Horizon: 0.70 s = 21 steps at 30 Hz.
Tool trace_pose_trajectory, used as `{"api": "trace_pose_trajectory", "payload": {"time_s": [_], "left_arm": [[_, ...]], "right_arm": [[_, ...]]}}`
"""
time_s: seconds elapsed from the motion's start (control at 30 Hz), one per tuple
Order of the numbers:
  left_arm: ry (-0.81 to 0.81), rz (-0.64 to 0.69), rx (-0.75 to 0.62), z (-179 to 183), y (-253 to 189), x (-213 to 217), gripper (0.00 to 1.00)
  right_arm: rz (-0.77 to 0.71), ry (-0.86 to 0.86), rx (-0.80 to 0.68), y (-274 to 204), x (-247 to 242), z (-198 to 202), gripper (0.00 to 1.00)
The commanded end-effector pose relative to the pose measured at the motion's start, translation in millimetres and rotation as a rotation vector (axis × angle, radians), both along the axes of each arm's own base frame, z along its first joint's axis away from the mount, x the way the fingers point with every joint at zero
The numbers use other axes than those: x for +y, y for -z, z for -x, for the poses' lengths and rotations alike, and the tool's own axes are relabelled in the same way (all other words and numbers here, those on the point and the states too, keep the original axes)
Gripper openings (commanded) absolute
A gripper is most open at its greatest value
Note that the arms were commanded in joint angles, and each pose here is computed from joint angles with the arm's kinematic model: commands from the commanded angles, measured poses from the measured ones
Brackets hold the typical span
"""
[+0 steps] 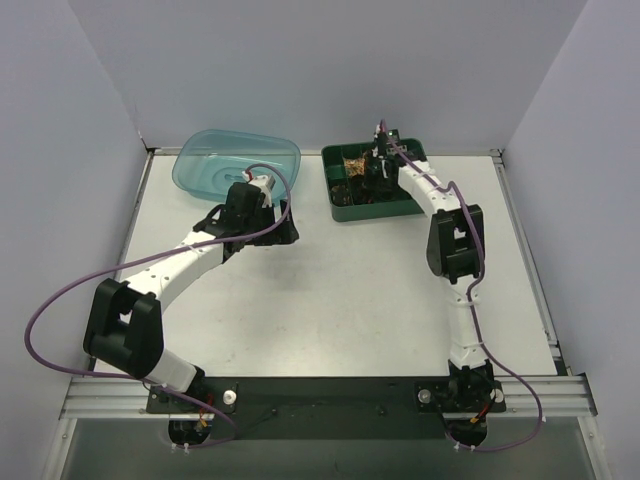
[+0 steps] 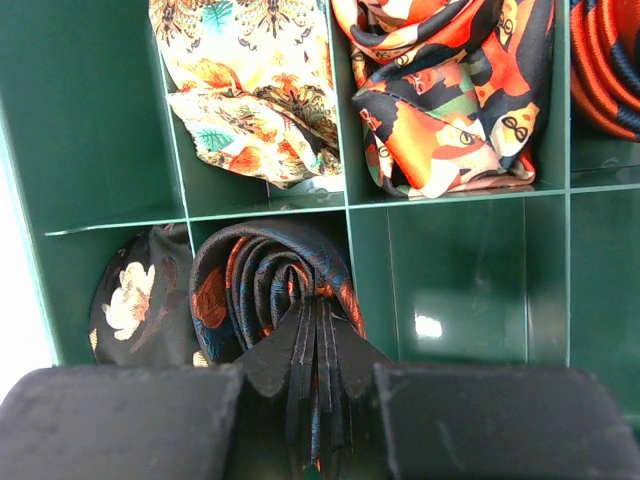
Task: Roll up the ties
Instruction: Reset both arms
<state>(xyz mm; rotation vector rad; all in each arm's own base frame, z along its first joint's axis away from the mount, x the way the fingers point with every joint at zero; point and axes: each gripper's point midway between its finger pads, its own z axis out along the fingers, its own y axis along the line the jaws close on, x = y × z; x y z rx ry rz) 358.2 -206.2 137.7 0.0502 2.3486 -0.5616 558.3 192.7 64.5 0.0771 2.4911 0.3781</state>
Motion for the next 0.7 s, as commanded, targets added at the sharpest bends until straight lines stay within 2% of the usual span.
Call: {"api": "trace_pose_trajectory", "payload": {"time_s": [0.0,0.23,0.33,0.47,0.5,0.53,0.6,0.63,0.67], "left_arm": [[-0.010,0.000,-0.056,-8.5,-14.9,3.2,0.94],[-0.018,0.011,-0.131,-5.0,-34.8,8.9,0.97],[-0.034,0.014,-0.177,-4.2,-46.5,13.8,0.97],[-0.086,-0.025,-0.209,-4.7,-57.2,27.1,0.97],[-0.096,-0.032,-0.212,-5.3,-58.9,29.7,0.97],[-0.099,-0.036,-0.212,-4.1,-60.4,31.2,0.97],[-0.115,-0.045,-0.219,-4.4,-63.6,34.9,0.97],[-0.116,-0.041,-0.227,-3.7,-67.1,35.3,0.97],[-0.116,-0.040,-0.230,-2.7,-68.4,35.7,0.97]], "right_arm": [[-0.050,-0.018,-0.057,-51.9,2.3,2.1,0.00],[-0.098,-0.044,-0.174,-133.6,-0.2,25.1,0.00],[-0.093,-0.039,-0.189,-148.7,-6.4,47.7,0.01],[-0.073,-0.026,-0.193,-151.9,-17.8,83.2,0.08],[-0.057,-0.014,-0.195,-151.6,-23.1,90.5,0.13],[-0.055,-0.001,-0.229,-165.5,-28.9,101.6,0.28],[-0.031,0.025,-0.173,-141.2,-39.8,127.6,0.39],[-0.040,0.026,-0.213,-155.3,-43.0,140.2,0.48],[-0.021,0.031,-0.171,-134.6,-49.4,156.6,0.53]]}}
